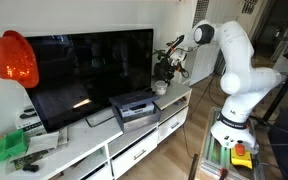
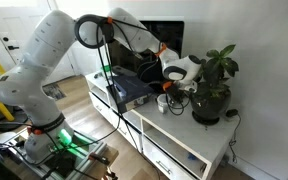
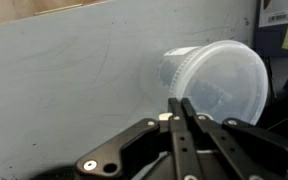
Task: Put the sunglasses in the plastic bowl and then cover the plastic bowl with the plastic lid
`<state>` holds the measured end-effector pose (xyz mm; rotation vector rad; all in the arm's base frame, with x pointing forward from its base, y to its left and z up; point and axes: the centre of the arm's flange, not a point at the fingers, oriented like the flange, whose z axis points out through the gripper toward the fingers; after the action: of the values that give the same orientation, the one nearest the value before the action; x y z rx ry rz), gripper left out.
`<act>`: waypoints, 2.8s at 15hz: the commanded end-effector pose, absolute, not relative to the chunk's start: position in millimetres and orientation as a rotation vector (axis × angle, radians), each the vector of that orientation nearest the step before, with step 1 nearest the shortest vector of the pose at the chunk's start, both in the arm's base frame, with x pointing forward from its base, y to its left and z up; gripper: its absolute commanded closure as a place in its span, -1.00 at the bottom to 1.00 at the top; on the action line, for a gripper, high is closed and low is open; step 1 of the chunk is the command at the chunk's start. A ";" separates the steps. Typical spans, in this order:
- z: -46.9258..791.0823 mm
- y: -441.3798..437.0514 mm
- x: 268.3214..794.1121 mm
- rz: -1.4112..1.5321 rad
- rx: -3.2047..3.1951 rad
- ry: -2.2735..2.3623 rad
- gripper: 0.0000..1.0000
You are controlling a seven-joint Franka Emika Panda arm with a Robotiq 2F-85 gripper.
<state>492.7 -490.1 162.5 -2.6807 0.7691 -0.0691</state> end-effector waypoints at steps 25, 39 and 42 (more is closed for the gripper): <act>216.1 -462.0 453.6 -0.123 -2.779 0.600 -1.00; 370.1 -447.3 355.7 -0.352 -2.854 0.694 -1.00; 369.8 -462.2 363.3 -0.329 -2.854 0.699 -1.00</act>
<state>363.2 -462.1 370.0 -2.8538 0.6991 -0.3297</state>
